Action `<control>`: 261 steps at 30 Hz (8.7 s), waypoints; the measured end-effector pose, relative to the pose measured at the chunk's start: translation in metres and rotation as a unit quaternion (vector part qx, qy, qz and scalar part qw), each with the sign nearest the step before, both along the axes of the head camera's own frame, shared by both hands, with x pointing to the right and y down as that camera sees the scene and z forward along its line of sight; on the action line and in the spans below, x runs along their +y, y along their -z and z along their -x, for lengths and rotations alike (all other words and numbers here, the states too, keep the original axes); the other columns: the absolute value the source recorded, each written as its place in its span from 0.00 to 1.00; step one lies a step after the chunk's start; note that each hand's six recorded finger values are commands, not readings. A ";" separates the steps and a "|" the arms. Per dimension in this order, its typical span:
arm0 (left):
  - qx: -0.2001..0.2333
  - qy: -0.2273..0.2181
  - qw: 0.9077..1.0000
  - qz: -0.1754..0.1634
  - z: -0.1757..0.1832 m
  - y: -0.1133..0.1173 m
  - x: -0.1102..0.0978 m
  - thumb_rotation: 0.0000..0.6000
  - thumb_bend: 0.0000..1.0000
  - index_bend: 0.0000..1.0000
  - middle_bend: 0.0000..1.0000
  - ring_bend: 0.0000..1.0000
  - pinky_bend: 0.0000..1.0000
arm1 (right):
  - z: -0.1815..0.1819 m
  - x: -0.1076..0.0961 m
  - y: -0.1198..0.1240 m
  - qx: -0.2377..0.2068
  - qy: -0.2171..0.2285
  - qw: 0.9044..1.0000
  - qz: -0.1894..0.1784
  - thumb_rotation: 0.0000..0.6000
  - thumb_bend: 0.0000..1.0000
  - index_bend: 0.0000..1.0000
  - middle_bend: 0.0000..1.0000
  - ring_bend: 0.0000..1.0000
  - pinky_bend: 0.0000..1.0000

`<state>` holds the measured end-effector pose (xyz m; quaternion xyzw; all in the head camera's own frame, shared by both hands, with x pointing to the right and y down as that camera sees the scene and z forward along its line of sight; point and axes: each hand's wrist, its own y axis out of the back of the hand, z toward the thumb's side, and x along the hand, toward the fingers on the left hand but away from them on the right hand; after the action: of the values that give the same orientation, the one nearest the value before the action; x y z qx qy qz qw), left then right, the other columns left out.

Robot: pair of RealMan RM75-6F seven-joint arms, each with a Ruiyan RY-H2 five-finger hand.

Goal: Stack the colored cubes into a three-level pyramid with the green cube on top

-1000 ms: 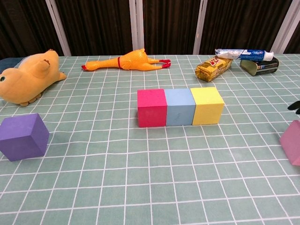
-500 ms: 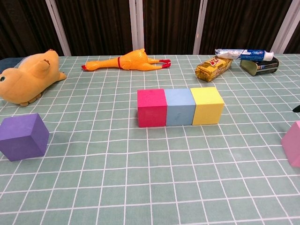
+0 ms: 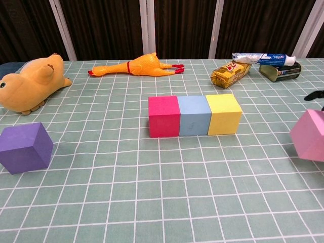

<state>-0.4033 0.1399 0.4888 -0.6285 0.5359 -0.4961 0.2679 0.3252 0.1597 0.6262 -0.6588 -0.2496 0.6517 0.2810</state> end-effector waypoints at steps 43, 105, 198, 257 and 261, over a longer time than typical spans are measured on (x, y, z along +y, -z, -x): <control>-0.023 0.022 0.999 0.038 0.017 -0.007 -0.005 1.00 0.07 0.00 0.04 0.02 0.07 | 0.146 -0.121 0.020 -0.033 0.095 0.995 0.008 1.00 0.34 0.00 0.35 0.28 0.00; 0.001 0.034 0.999 0.042 0.022 -0.005 -0.008 1.00 0.07 0.00 0.04 0.02 0.07 | 0.194 -0.112 -0.003 -0.036 0.094 0.995 0.025 1.00 0.35 0.00 0.35 0.28 0.00; 0.008 0.034 0.998 0.043 0.022 -0.004 -0.009 1.00 0.07 0.00 0.04 0.02 0.07 | 0.197 -0.102 -0.011 -0.011 0.110 0.994 0.021 1.00 0.35 0.00 0.01 0.04 0.00; -0.072 -0.038 0.992 0.092 -0.007 -0.039 0.045 1.00 0.04 0.00 0.07 0.02 0.07 | -0.099 -0.004 0.091 -0.031 -0.099 0.976 -0.192 1.00 0.34 0.00 0.00 0.00 0.00; -0.075 -0.043 0.991 0.106 -0.013 -0.047 0.054 1.00 0.04 0.00 0.07 0.02 0.07 | -0.100 -0.005 0.092 -0.040 -0.107 0.975 -0.191 1.00 0.35 0.00 0.00 0.00 0.00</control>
<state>-0.3902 0.1943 0.5353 -0.6367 0.4314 -0.5839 0.2598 0.4255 0.1544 0.5345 -0.5876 -0.4496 0.5918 0.3200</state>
